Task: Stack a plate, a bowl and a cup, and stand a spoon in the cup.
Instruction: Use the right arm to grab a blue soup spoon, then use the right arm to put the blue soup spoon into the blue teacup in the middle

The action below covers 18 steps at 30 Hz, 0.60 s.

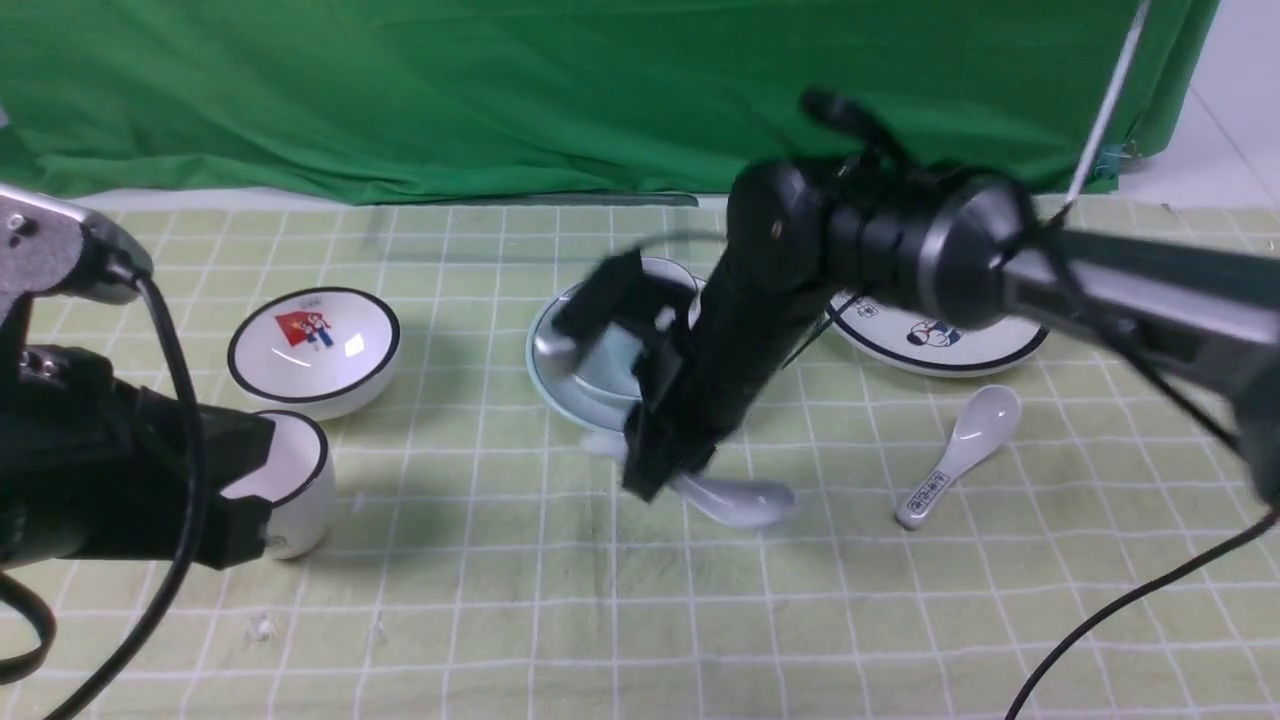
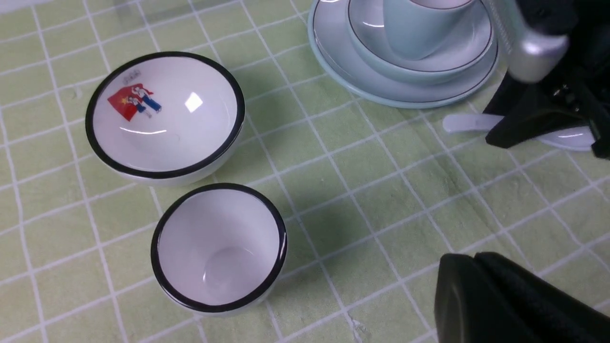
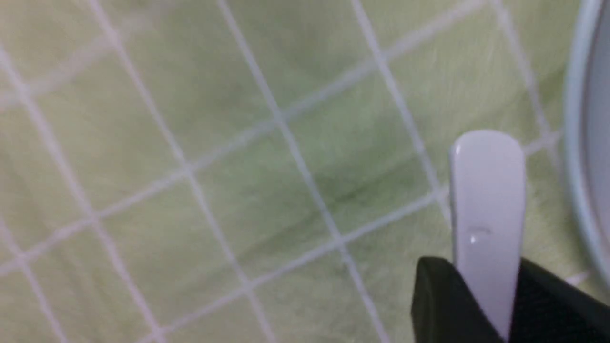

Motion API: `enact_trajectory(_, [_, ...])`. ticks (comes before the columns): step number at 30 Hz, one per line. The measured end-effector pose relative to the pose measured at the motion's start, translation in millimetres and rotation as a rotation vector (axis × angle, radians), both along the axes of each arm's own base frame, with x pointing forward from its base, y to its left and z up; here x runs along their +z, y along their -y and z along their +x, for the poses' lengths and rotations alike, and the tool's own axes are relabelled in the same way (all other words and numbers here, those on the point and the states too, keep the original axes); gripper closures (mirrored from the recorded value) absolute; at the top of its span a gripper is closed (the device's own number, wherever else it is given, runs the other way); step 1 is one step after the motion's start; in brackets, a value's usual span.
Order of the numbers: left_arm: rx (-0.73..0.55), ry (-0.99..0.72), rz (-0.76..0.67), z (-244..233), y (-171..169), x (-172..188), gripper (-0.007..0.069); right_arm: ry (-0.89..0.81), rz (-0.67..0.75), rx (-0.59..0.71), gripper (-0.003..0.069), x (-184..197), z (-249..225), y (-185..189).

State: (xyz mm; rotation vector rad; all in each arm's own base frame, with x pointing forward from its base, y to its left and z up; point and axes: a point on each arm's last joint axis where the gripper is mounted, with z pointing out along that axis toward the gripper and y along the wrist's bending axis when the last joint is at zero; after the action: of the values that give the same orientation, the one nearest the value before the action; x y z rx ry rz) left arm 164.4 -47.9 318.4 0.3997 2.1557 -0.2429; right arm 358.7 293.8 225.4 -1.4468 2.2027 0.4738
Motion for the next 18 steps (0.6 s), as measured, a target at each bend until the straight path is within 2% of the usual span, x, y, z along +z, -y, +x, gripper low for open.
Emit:
enact_trajectory(3, [0.0,-0.001,-0.006,-0.1,0.3,0.1,0.0662,0.241,0.173,-0.011,0.0495,53.8,3.4,-1.7])
enact_trajectory(4, [0.0,-0.001,-0.006,-0.1,0.3,0.1,0.0662,0.275,0.196,-0.028,0.0495,59.5,4.9,-1.6])
enact_trajectory(5, [0.0,-0.002,-0.007,-0.1,0.4,0.1,0.0662,0.402,0.267,-0.091,0.0495,75.0,12.7,-1.5])
enact_trajectory(7, [0.0,-0.003,-0.011,-0.1,0.5,0.1,0.0662,0.563,0.358,-0.227,0.0495,82.8,29.3,-0.6])
enact_trajectory(8, [0.0,-0.003,-0.011,-0.1,0.5,0.1,0.0662,0.577,0.363,-0.237,0.0495,82.7,31.0,-0.6])
enact_trajectory(10, [0.001,-0.004,-0.014,-0.2,0.7,0.2,0.0662,0.644,0.454,-0.408,0.0495,67.1,50.4,-0.8])
enact_trajectory(12, [0.001,-0.005,-0.022,-0.2,1.1,0.3,0.0662,0.638,0.48,-0.474,0.0495,48.6,59.6,-3.0])
enact_trajectory(14, [0.001,-0.007,-0.03,-0.3,1.4,0.4,0.0662,0.605,0.461,-0.493,0.0495,25.8,64.9,-5.9])
enact_trajectory(18, [0.002,-0.007,-0.032,-0.3,1.5,0.4,0.066,0.562,0.435,-0.498,0.0487,5.6,67.3,-8.2])
